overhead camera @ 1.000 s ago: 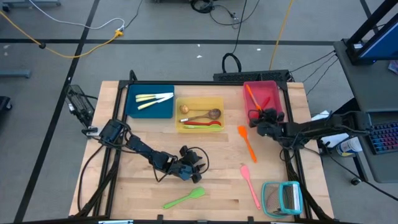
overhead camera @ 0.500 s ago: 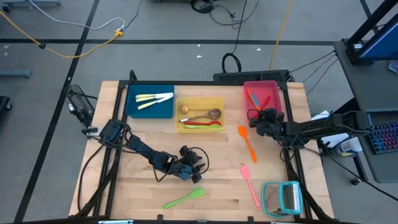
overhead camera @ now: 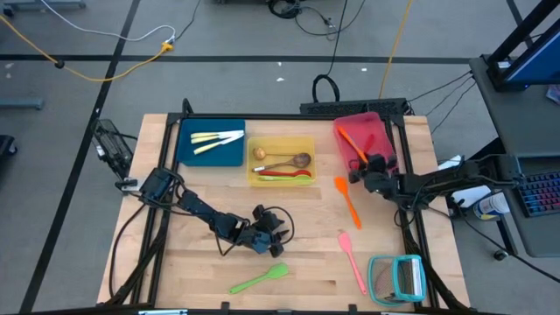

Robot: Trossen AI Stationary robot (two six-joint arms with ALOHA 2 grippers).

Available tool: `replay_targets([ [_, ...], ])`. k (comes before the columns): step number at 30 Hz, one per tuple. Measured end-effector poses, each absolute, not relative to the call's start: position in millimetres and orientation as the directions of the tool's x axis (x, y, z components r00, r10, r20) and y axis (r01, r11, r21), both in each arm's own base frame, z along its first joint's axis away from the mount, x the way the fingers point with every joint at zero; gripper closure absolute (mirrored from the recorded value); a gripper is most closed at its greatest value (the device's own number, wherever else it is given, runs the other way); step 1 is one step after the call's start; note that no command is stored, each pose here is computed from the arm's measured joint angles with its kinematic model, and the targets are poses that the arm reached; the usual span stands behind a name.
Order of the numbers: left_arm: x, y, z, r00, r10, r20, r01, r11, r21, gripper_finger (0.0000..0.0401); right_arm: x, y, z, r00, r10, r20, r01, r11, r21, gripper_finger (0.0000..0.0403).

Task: Pick & Place Kitchen Items
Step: Put the green spatula into the red bin

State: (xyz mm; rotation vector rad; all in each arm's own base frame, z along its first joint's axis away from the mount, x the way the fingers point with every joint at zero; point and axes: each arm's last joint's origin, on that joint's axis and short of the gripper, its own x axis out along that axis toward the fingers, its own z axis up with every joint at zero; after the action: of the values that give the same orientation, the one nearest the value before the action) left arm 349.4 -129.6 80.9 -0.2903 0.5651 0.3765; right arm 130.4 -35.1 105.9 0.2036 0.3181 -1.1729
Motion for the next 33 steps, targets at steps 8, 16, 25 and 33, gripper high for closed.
replay_targets([
  [8,356.2,-134.8,88.3,0.847,0.174,-0.503,-0.333,0.910,-0.247,0.0222,145.1,-27.9,128.7,0.474,-0.858,-0.196,0.877,0.481,0.013,0.0301],
  [16,352.7,-153.9,91.4,0.867,-0.003,-0.498,-0.169,0.938,-0.301,0.0222,148.9,-25.3,138.7,0.505,-0.853,-0.133,0.860,0.510,-0.002,0.0300],
  [25,333.8,-190.1,90.2,0.842,-0.136,-0.523,-0.044,0.947,-0.317,0.0222,149.0,-25.3,139.1,0.505,-0.853,-0.131,0.861,0.509,0.000,0.0303],
  [33,311.7,-219.9,88.0,0.830,-0.140,-0.539,-0.016,0.961,-0.275,0.0222,149.1,-25.3,138.9,0.504,-0.853,-0.134,0.861,0.508,-0.001,0.0303],
])
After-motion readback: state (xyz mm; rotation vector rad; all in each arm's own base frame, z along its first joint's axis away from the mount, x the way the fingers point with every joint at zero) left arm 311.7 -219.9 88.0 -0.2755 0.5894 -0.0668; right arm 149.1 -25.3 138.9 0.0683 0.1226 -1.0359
